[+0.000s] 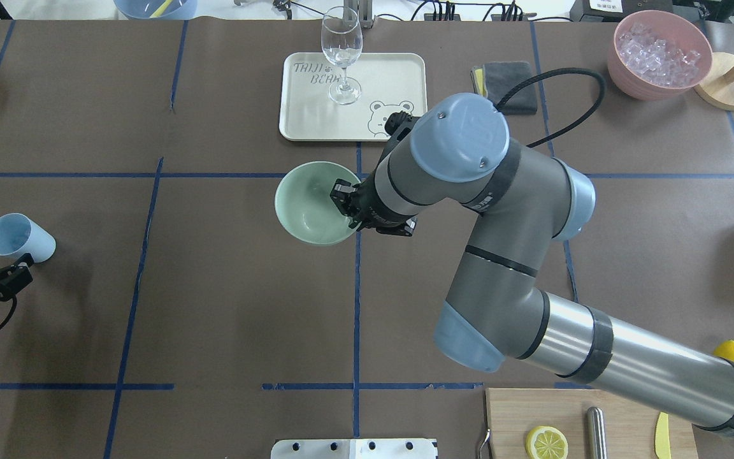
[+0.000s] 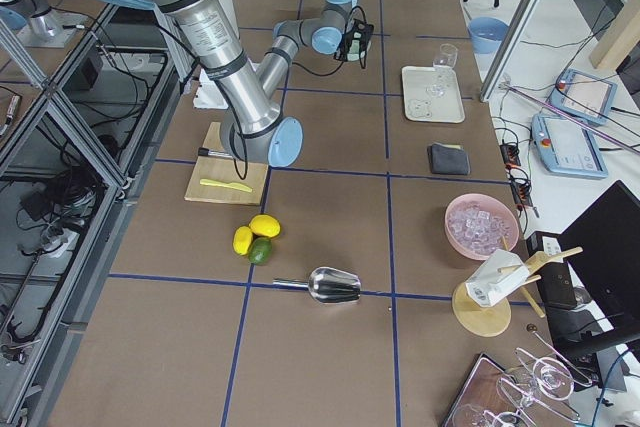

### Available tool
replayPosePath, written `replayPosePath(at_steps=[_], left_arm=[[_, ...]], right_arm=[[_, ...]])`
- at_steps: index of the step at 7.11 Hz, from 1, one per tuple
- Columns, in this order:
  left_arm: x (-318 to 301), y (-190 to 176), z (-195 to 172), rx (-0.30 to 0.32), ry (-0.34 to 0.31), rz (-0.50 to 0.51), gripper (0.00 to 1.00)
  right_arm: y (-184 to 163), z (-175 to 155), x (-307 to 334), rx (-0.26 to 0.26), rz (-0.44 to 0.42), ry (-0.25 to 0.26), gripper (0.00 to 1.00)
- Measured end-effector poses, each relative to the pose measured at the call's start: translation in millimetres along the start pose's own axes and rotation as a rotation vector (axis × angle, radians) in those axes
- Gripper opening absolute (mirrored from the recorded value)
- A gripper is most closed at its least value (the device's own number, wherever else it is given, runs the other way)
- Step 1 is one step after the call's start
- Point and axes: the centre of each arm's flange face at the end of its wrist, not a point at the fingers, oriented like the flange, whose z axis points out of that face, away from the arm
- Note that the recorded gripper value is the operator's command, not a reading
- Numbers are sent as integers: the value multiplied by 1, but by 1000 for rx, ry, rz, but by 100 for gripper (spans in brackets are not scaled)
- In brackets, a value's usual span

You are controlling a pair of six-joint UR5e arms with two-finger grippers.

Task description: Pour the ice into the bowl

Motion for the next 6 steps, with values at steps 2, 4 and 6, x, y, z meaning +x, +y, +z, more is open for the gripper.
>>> replayPosePath(at_steps=[2, 4, 6], left_arm=[[5, 5, 16, 78, -24, 6, 100], [24, 17, 38, 99, -21, 3, 100], [33, 23, 49, 103, -19, 10, 100]], right_arm=[[20, 39, -37, 21, 6, 38, 0], [25, 56, -45, 33, 6, 59, 0], [26, 61, -45, 33, 5, 68, 0]])
